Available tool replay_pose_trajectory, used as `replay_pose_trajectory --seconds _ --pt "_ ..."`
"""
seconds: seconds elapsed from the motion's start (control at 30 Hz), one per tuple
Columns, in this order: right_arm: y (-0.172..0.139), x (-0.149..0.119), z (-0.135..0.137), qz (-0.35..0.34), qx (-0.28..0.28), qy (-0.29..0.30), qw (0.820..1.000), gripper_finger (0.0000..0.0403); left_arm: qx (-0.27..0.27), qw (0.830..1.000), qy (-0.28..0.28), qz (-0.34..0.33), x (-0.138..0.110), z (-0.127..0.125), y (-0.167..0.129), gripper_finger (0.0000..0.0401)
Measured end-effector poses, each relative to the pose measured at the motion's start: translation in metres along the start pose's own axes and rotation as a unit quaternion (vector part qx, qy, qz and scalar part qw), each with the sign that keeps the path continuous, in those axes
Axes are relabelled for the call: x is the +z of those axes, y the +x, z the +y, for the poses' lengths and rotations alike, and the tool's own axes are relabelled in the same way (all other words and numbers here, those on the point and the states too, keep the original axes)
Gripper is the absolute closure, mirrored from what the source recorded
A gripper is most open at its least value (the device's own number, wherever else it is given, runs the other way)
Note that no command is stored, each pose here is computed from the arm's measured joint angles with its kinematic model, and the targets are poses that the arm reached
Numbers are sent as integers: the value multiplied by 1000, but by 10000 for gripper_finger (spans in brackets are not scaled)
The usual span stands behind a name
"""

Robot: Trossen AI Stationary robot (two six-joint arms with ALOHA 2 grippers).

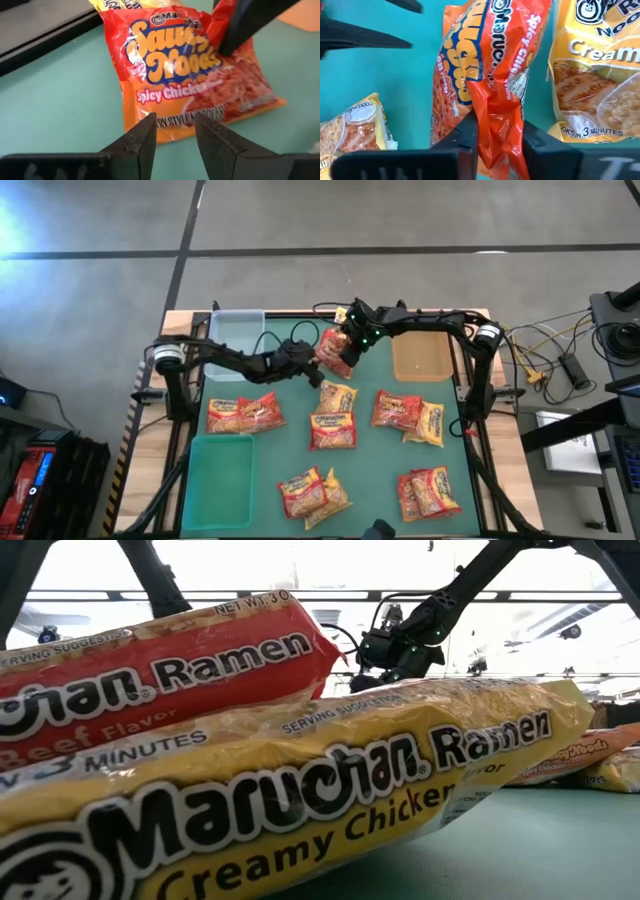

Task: Sort Maruchan noodles
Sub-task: Put the orange noodle pack into the orange bin

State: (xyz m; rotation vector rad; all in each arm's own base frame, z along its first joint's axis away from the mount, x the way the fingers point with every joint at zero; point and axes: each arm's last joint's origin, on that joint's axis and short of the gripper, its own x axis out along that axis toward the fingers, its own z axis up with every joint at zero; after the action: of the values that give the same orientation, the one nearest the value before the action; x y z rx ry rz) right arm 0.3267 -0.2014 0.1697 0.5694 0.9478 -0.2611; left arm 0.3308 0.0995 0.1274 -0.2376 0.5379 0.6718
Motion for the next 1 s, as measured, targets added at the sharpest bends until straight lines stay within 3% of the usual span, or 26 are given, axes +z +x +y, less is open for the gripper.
replay_pose_trajectory --seconds 0.23,0.47,0.67,1.0 --pt "-1 -1 -1 6 -2 3 1000 390 -11 1000 -9 -27 6 2 -28 282" --pt "-8 -1 2 44 -7 -9 999 393 -18 998 -28 -55 12 11 -55 282" --pt "-32 14 10 53 -11 -38 998 394 -16 997 -32 -72 11 18 -72 282" --pt "-72 24 11 86 -89 -46 991 394 9 997 -25 -76 7 22 -76 282"
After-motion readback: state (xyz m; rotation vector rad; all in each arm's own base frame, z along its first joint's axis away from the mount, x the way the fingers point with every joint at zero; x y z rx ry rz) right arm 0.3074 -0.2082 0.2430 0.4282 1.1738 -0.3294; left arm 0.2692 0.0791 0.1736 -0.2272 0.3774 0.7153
